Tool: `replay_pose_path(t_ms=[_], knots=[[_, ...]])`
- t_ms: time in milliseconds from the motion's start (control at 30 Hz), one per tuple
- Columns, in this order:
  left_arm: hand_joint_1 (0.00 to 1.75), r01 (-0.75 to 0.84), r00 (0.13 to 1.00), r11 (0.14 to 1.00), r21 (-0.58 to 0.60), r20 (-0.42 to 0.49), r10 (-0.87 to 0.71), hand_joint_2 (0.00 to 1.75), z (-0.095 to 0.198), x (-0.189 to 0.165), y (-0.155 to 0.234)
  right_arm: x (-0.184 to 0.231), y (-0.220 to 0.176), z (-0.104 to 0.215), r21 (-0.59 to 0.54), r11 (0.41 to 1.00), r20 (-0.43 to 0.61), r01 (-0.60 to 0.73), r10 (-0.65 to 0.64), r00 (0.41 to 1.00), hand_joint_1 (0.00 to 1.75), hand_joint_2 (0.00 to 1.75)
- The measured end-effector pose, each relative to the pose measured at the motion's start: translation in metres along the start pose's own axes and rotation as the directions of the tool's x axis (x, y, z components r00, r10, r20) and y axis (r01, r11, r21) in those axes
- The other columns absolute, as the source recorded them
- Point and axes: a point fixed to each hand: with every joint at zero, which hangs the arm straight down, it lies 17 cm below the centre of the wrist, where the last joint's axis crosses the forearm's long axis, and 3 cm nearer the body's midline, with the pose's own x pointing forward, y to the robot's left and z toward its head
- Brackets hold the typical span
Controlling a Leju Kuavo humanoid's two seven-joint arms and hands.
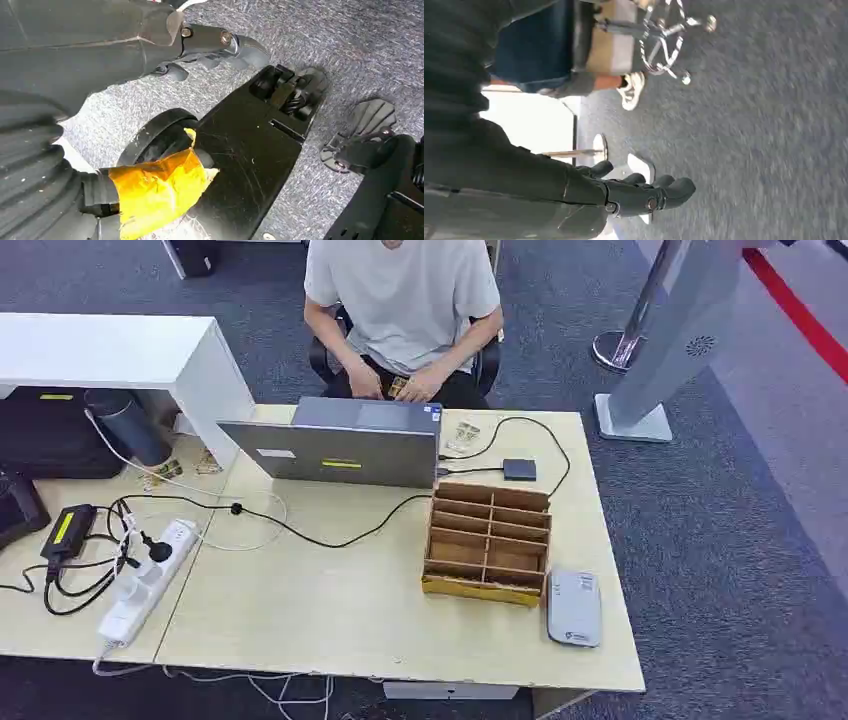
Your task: Pass the card to the sensor for recognition and then transmit it.
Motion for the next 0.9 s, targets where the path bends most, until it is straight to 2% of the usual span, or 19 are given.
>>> replay_pose_path(t_ms=[133,400,600,633,667,700,833,900], knots=[[0.00,0.001,1.000,1.000,0.001,0.000,-0.001,1.75,0.000,0.000,0.000,0.002,-0.049,-0.011,-0.118,0.991,0.026,0.067,-0.065,0.998,0.00,1.75],[0.00,0.023,1.000,1.000,0.009,-0.008,-0.023,1.75,0.000,-0.003,0.002,0.014,-0.191,-0.019,-0.392,0.914,0.101,0.102,-0.067,0.993,0.00,1.75],[0.00,0.042,0.999,0.998,0.041,0.029,-0.043,1.75,0.003,0.012,0.010,0.068,-0.288,0.003,-0.546,0.824,0.213,0.151,-0.037,0.976,0.00,1.75],[0.00,0.039,0.999,0.998,0.041,0.029,-0.040,1.75,0.004,0.014,0.010,0.076,-0.299,0.008,-0.561,0.813,0.225,0.153,-0.028,0.974,0.00,0.00],[0.00,0.037,0.999,0.998,0.041,0.026,-0.038,1.75,0.004,0.015,0.010,0.079,-0.312,0.011,-0.580,0.800,0.231,0.153,-0.019,0.973,0.00,0.00],[0.00,0.032,0.999,0.999,0.042,0.022,-0.033,1.75,0.004,0.013,0.009,0.085,-0.322,0.015,-0.597,0.788,0.243,0.152,-0.003,0.970,0.00,1.75],[0.00,0.015,0.999,0.996,0.085,0.034,-0.018,1.75,0.001,0.005,0.009,0.119,-0.364,0.039,-0.660,0.728,0.337,0.185,0.066,0.939,0.00,1.75],[0.00,0.010,0.998,0.994,0.112,0.053,-0.016,1.75,0.003,0.012,0.016,0.137,-0.392,0.056,-0.695,0.690,0.373,0.202,0.105,0.922,0.00,1.75]])
